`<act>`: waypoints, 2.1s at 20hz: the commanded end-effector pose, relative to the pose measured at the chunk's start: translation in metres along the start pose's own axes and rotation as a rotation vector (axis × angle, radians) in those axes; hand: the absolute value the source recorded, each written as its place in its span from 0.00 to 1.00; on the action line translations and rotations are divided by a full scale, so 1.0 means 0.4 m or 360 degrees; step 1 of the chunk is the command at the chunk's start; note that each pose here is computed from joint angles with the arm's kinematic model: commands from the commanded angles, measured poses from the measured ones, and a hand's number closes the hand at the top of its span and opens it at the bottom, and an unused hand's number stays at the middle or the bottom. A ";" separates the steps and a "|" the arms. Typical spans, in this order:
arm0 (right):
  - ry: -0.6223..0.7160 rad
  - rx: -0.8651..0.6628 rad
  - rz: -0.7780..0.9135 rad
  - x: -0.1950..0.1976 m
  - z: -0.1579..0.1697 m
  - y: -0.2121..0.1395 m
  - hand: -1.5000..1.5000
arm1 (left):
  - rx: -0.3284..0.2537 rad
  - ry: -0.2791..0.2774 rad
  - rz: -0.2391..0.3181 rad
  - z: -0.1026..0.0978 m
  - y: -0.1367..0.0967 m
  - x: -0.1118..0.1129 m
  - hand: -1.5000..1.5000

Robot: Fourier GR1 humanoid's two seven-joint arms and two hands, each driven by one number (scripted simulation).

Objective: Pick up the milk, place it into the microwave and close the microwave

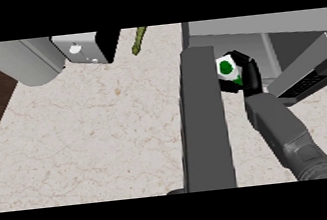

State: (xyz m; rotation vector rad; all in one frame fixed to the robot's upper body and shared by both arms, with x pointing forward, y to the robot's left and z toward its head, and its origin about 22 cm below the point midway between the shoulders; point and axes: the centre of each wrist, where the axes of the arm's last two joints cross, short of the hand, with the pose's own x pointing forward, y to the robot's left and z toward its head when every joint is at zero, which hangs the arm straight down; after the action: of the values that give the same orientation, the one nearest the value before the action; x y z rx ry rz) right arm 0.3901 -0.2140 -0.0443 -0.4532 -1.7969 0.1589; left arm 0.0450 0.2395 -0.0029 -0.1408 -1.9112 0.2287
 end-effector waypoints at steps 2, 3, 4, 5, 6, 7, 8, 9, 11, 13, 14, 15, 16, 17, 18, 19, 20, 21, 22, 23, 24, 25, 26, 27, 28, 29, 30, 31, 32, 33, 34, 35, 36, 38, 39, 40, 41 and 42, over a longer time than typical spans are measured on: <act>-0.0042 0.0003 0.0177 -0.014 -0.009 -0.036 1.00 | -0.0031 0.0003 0.0024 -0.006 0.001 -0.016 0.00; -0.0078 -0.0040 0.0171 0.022 -0.041 -0.019 1.00 | -0.0028 -0.0003 -0.0006 -0.034 0.020 0.007 0.00; -0.0101 -0.0039 0.0194 0.014 -0.036 -0.026 1.00 | -0.0022 0.0013 0.0013 -0.024 0.005 0.019 0.00; -0.0148 -0.0051 0.0284 -0.004 -0.026 -0.049 1.00 | -0.0031 0.0034 0.0038 0.016 0.001 0.001 0.00; -0.0189 -0.0067 0.0322 0.024 -0.048 -0.026 1.00 | -0.0043 0.0015 0.0038 -0.016 0.007 -0.002 0.00; -0.0213 -0.0079 0.0345 0.023 -0.046 -0.025 1.00 | -0.0055 0.0025 0.0014 -0.002 0.006 -0.016 0.00; -0.0207 -0.0119 0.0346 0.038 -0.080 -0.064 1.00 | -0.0056 0.0013 0.0060 -0.012 -0.004 -0.017 0.00; -0.0209 -0.0130 0.0342 0.052 -0.093 -0.061 1.00 | -0.0045 0.0012 0.0019 -0.015 0.007 -0.010 0.00; -0.0208 -0.0158 0.0325 0.046 -0.075 -0.033 1.00 | -0.0050 -0.0024 0.0017 -0.027 0.009 0.003 0.00; -0.0236 -0.0209 0.0226 0.070 -0.097 -0.030 1.00 | -0.0054 0.0015 0.0047 -0.016 0.001 -0.009 0.00; -0.0241 -0.0256 0.0197 0.092 -0.120 -0.036 1.00 | -0.0058 -0.0011 0.0029 -0.027 0.001 -0.016 0.00; -0.0257 -0.0258 0.0182 0.067 -0.106 -0.061 1.00 | -0.0041 -0.0022 0.0033 -0.031 0.006 -0.009 0.00; -0.0281 -0.0266 0.0181 0.080 -0.107 -0.033 1.00 | -0.0049 0.0017 0.0023 -0.010 0.011 -0.010 0.00; -0.0292 -0.0294 0.0214 0.083 -0.118 -0.049 1.00 | -0.0063 -0.0023 0.0042 -0.020 0.006 -0.005 0.00; -0.0350 -0.0311 0.0275 0.086 -0.123 -0.056 1.00 | -0.0056 0.0015 0.0037 -0.025 0.006 -0.017 0.00; -0.0321 -0.0338 0.0343 0.076 -0.123 -0.079 1.00 | -0.0059 0.0008 0.0023 -0.013 0.022 -0.019 0.00; -0.0356 -0.0365 0.0392 0.088 -0.126 -0.059 1.00 | -0.0062 0.0024 0.0043 -0.027 0.014 -0.011 0.00; -0.0354 -0.0419 0.0423 0.100 -0.135 -0.054 1.00 | -0.0061 0.0027 0.0033 -0.026 0.021 -0.020 0.00; -0.0344 -0.0467 0.0479 0.084 -0.112 -0.034 1.00 | -0.0069 0.0037 0.0016 -0.018 0.017 -0.028 0.00; -0.0337 -0.0469 0.0501 0.083 -0.118 -0.049 1.00 | -0.0072 0.0038 0.0033 -0.023 0.016 -0.022 0.00; -0.0332 -0.0526 0.0494 0.096 -0.135 -0.061 1.00 | -0.0069 0.0025 0.0028 -0.033 0.033 -0.023 0.00; -0.0350 -0.0531 0.0529 0.101 -0.142 -0.069 1.00 | -0.0066 0.0043 0.0023 -0.023 0.026 -0.025 0.00; -0.0334 -0.0555 0.0536 0.094 -0.130 -0.055 1.00 | -0.0080 0.0047 0.0037 -0.026 0.030 -0.024 0.00; -0.0336 -0.0552 0.0547 0.082 -0.129 -0.081 1.00 | -0.0069 0.0008 0.0005 -0.041 0.038 -0.026 0.00; -0.0334 -0.0568 0.0543 0.098 -0.145 -0.083 1.00 | -0.0082 0.0030 0.0017 -0.036 0.033 -0.029 0.00; -0.0324 -0.0557 0.0548 0.098 -0.146 -0.086 1.00 | -0.0074 0.0037 0.0027 -0.045 0.030 -0.024 0.00; -0.0328 -0.0583 0.0571 0.088 -0.131 -0.069 1.00 | -0.0102 0.0020 0.0037 -0.036 0.025 -0.018 0.00; -0.0332 -0.0585 0.0554 0.107 -0.149 -0.073 1.00 | -0.0100 0.0027 0.0030 -0.040 0.029 -0.026 0.00; -0.0324 -0.0603 0.0556 0.106 -0.149 -0.076 1.00 | -0.0108 0.0030 0.0042 -0.036 0.029 -0.027 0.00; 0.0118 -0.0711 0.0976 -0.033 -0.044 -0.173 1.00 | -0.0099 0.0016 0.0013 -0.037 0.035 -0.023 0.00; 0.0094 -0.0701 0.1065 -0.036 -0.043 -0.179 0.00 | -0.0111 0.0000 0.0029 -0.045 0.030 -0.027 0.00; 0.0240 -0.0785 0.1128 -0.070 -0.011 -0.213 0.00 | -0.0111 0.0012 -0.0005 -0.041 0.040 -0.022 0.00; 0.0148 -0.0754 0.1176 -0.049 -0.028 -0.183 0.00 | -0.0149 0.0013 0.0023 -0.044 0.030 -0.027 0.00; 0.0197 -0.0785 0.1263 -0.063 -0.013 -0.189 0.00 | -0.0151 0.0027 0.0010 -0.040 0.033 -0.031 0.00; 0.0206 -0.0781 0.1287 -0.064 -0.008 -0.177 0.00 | -0.0160 0.0018 0.0014 -0.053 0.032 -0.031 0.00; 0.0250 -0.0784 0.1308 -0.075 0.004 -0.186 0.00 | -0.0185 0.0013 0.0013 -0.045 0.026 -0.031 0.00; 0.0245 -0.0809 0.1332 -0.066 -0.008 -0.186 0.00 | -0.0167 0.0015 0.0007 -0.056 0.034 -0.029 0.00; -0.0056 -0.0371 0.1101 0.009 -0.066 -0.095 0.00 | -0.0164 0.0030 0.0019 -0.059 0.032 -0.041 0.00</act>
State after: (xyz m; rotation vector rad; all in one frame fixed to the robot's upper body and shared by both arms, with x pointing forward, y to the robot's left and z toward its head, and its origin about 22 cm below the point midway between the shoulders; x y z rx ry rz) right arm 0.3934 -0.2800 -0.0310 -1.3457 -1.5021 0.2645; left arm 0.0676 0.2510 -0.0104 -0.2151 -1.9106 0.1420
